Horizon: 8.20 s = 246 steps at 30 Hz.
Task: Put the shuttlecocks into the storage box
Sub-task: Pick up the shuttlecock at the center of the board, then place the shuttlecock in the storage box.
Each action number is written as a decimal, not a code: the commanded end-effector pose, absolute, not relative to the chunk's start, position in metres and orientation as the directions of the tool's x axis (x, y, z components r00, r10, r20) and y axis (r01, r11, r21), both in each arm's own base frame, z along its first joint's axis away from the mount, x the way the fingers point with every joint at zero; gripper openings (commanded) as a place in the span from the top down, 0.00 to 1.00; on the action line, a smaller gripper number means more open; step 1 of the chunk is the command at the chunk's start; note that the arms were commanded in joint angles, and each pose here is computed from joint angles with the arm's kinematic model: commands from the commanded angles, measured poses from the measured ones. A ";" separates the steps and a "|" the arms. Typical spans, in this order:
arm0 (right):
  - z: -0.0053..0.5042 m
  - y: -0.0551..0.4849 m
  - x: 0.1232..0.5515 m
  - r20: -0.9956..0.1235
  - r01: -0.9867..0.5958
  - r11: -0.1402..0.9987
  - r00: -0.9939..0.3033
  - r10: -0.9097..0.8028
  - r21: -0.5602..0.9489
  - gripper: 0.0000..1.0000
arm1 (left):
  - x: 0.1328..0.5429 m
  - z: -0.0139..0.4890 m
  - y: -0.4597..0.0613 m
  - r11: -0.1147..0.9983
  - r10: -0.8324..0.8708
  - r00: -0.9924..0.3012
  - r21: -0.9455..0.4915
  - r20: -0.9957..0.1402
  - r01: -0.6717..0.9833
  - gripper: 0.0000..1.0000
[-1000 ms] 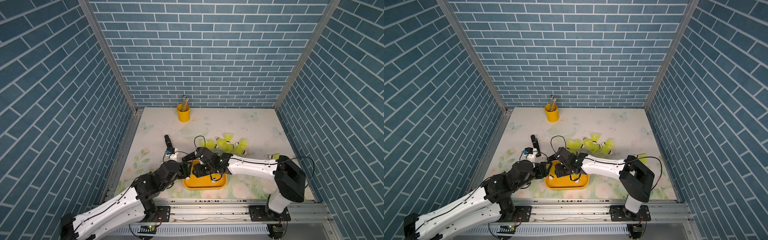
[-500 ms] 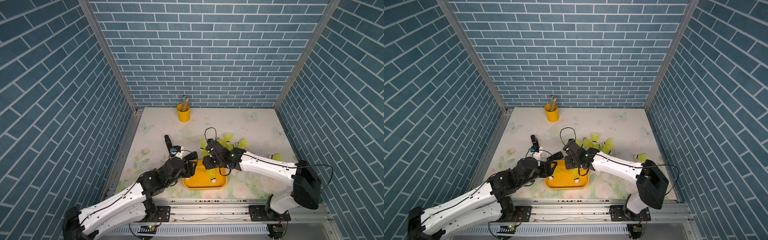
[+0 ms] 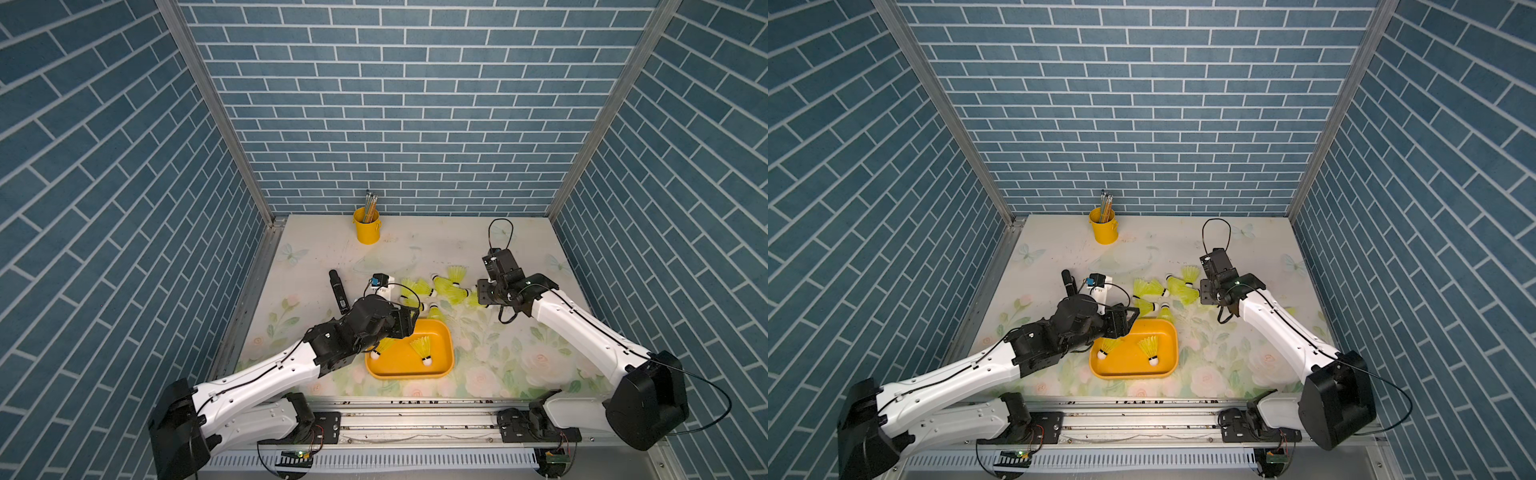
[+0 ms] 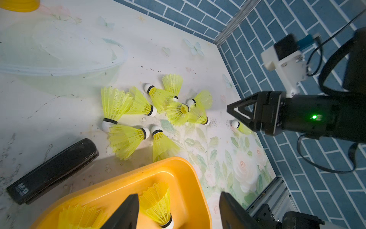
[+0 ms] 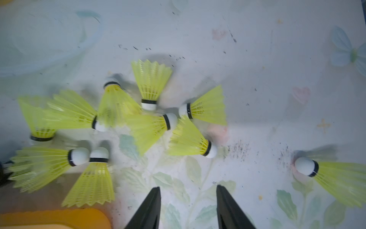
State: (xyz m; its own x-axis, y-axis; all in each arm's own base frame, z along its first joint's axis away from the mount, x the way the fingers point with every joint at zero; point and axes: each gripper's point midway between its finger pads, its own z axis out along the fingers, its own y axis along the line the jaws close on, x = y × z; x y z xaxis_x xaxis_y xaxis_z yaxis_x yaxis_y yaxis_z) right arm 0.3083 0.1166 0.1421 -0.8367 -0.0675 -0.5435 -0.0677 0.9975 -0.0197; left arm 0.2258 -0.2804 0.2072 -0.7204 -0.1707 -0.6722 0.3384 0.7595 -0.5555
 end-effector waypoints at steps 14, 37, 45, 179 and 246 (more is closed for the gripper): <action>0.104 0.082 0.327 -0.509 -0.361 0.902 -0.745 -0.432 -0.237 0.40 | 0.243 0.213 -0.332 0.698 -0.127 -0.706 -0.569 -0.696 0.436 0.30; 0.040 0.086 0.336 -0.300 -0.558 0.782 -0.723 -0.622 -0.278 0.43 | 0.247 0.216 -0.332 0.705 -0.105 -0.679 -0.536 -0.727 0.465 0.29; 0.033 0.095 0.346 -0.302 -0.588 0.757 -0.695 -0.653 -0.283 0.43 | 0.248 0.218 -0.330 0.707 -0.115 -0.677 -0.539 -0.727 0.459 0.29; 0.083 0.359 0.125 -0.338 -0.442 0.715 -0.893 -0.296 0.541 0.75 | 0.193 0.178 -0.192 0.844 -0.237 -0.719 -0.505 -0.653 0.180 0.31; 0.038 0.318 0.159 -0.313 -0.242 0.904 -0.941 -0.130 0.352 0.57 | 0.199 0.181 -0.208 0.825 -0.232 -0.714 -0.522 -0.661 0.215 0.31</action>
State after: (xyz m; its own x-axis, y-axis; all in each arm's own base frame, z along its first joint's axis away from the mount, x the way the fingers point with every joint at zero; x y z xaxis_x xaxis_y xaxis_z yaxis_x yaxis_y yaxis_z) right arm 0.1513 0.3132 0.0315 -0.9398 -0.1698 -0.2964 -0.2714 0.8982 0.3458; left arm 0.1984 -0.2073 0.1829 -0.7152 -0.2401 -0.6564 0.2093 0.8225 -0.5289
